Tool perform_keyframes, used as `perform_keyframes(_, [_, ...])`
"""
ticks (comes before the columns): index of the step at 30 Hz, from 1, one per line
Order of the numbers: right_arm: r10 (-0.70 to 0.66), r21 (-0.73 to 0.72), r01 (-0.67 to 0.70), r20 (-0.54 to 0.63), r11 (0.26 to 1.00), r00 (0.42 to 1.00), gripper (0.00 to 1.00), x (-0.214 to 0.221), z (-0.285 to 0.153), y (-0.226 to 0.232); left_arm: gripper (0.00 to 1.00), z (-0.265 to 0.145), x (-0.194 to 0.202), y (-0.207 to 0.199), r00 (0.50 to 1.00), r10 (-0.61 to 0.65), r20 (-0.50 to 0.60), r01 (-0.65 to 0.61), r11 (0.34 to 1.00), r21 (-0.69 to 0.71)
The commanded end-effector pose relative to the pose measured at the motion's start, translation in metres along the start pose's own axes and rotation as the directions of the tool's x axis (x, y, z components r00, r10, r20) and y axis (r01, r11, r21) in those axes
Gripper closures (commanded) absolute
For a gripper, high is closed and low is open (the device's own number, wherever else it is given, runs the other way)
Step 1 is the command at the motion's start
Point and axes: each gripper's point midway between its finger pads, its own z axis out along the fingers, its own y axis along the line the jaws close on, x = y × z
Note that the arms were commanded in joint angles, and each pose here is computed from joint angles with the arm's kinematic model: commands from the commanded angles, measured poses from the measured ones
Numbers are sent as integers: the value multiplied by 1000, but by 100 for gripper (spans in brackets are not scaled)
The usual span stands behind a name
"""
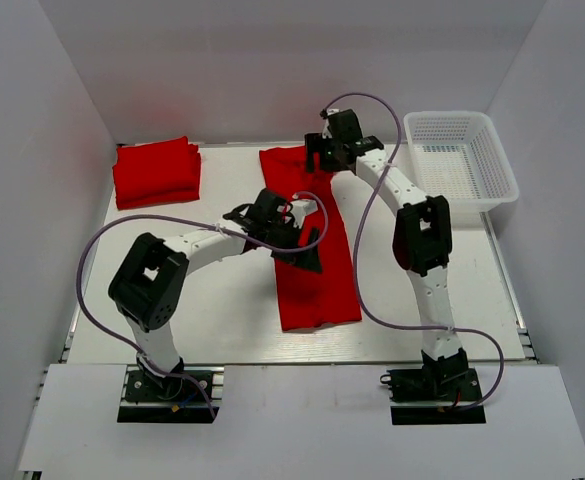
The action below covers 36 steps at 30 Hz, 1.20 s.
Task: Fold and stack the t-shirts
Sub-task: Rotate the tshirt 90 degrees
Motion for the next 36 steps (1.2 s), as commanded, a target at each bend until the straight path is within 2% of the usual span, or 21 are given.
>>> perform_keyframes(1, [-68,8,68,244,998,967,16,-65,7,3,0,-6,11,-30,996,85,-13,-83,991,109])
perform_keyframes(3, [-135,42,129,314,991,940,10,-81,15,0,0,-2,24,-38,992,120,-46,-113,985,132])
perform_keyframes(8, [-257,112,232,373,966,891,10,-91,37,-12,0,8,56,-55,969,211,-128,-181,960,212])
perform_keyframes(12, [-359,109,344,386,933,850,10,-89,59,-7,0,12,77,-70,947,264,-181,-209,938,275])
perform_keyframes(18, [-447,140,431,430,892,784,10,-96,73,-5,0,10,106,-70,936,240,-259,-162,943,290])
perform_keyframes(23, [-516,175,489,393,855,761,10,-83,87,-14,0,11,110,-68,933,232,-275,-150,946,286])
perform_keyframes(27, [-525,219,477,391,851,756,10,-82,94,-28,0,12,114,-62,933,214,-289,-133,952,276])
perform_keyframes(31, [-546,194,513,373,836,750,10,-73,100,-27,0,13,118,-57,934,189,-304,-108,958,264])
perform_keyframes(35, [-573,180,546,338,818,747,19,-63,106,-31,0,14,122,-53,930,179,-320,-99,963,251])
perform_keyframes(36, [-573,104,573,315,813,756,20,-50,108,-23,0,14,122,-53,930,179,-320,-99,963,251])
